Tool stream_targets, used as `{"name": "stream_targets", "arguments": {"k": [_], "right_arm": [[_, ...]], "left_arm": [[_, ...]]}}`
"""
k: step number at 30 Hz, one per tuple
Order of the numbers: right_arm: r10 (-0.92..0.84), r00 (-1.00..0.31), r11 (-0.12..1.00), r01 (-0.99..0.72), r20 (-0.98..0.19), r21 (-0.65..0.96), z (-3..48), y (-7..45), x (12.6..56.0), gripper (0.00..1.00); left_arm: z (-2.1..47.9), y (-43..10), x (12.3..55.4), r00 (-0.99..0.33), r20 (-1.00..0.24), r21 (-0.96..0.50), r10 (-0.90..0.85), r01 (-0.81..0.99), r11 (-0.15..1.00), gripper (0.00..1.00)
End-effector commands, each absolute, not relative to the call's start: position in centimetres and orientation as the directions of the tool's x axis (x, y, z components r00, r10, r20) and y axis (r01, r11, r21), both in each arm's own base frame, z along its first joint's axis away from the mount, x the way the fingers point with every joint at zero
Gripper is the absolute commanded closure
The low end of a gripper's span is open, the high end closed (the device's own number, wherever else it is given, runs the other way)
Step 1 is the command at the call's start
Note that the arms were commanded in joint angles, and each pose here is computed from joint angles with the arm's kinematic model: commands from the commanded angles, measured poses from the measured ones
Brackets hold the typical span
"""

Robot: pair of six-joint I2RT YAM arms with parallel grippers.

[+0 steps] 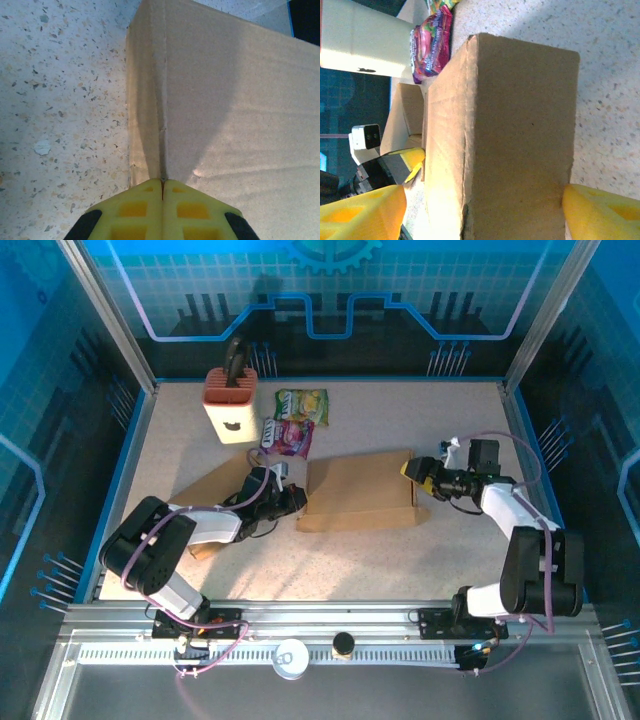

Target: Fold the paper box

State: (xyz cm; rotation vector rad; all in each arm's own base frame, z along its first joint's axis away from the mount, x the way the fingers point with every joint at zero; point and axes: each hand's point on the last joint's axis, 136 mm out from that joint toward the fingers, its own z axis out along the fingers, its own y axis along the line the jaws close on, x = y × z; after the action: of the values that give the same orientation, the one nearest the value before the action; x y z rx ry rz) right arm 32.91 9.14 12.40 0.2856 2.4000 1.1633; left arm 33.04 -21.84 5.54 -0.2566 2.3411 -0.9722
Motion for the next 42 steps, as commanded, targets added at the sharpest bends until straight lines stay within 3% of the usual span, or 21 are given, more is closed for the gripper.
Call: {"name": "stream_targets", "arguments": {"k": [1, 14, 20, 26, 29, 32, 36, 39, 42], "right_arm": [[0.366, -0.888, 0.662, 0.038, -0.278, 0.748, 11.2, 8.3, 31.0, 0.15], [0.338, -0.915, 0.589, 0.023, -0.22, 0.808, 9.3, 10.2, 32.0, 0.13], [0.328, -0.917, 0.512, -0.03, -0.227, 0.859, 10.6, 12.1, 32.8, 0.2], [0.324, -0.926, 0.447, -0.03, -0.193, 0.894, 10.9, 13.6, 33.1, 0.38], [0.34, -0.925, 0.406, -0.017, -0.168, 0.914, 11.1, 13.9, 33.0, 0.45], [0.36, -0.922, 0.379, 0.003, -0.144, 0.925, 11.5, 13.9, 32.9, 0.49], [0.387, -0.918, 0.346, 0.058, -0.086, 0.936, 12.2, 14.0, 32.6, 0.52], [0.412, -0.911, 0.322, 0.148, 0.002, 0.935, 12.6, 14.0, 32.1, 0.52], [0.428, -0.898, 0.294, 0.244, 0.101, 0.924, 12.5, 14.0, 31.6, 0.53]], "left_arm": [[0.6, -19.8, 30.3, -0.866, -0.345, -0.625, -0.363, -0.076, 0.777, 0.97], [0.4, -19.7, 30.3, -0.869, -0.339, -0.624, -0.36, -0.078, 0.777, 0.97], [0.4, -19.6, 30.4, -0.869, -0.341, -0.625, -0.36, -0.077, 0.777, 0.97], [1.0, -19.8, 30.6, -0.868, -0.348, -0.629, -0.354, -0.064, 0.775, 0.94], [1.9, -20.1, 30.9, -0.869, -0.363, -0.63, -0.336, -0.037, 0.776, 0.87], [4.1, -20.5, 31.2, -0.861, -0.403, -0.63, -0.309, 0.017, 0.776, 0.72], [9.8, -20.8, 31.5, -0.8, -0.555, -0.573, -0.226, 0.171, 0.801, 0.56], [15.5, -22.2, 30.5, -0.676, -0.735, -0.421, -0.049, 0.399, 0.815, 0.47], [20.2, -24.8, 28.2, -0.471, -0.861, -0.173, 0.189, 0.622, 0.764, 0.43]]}}
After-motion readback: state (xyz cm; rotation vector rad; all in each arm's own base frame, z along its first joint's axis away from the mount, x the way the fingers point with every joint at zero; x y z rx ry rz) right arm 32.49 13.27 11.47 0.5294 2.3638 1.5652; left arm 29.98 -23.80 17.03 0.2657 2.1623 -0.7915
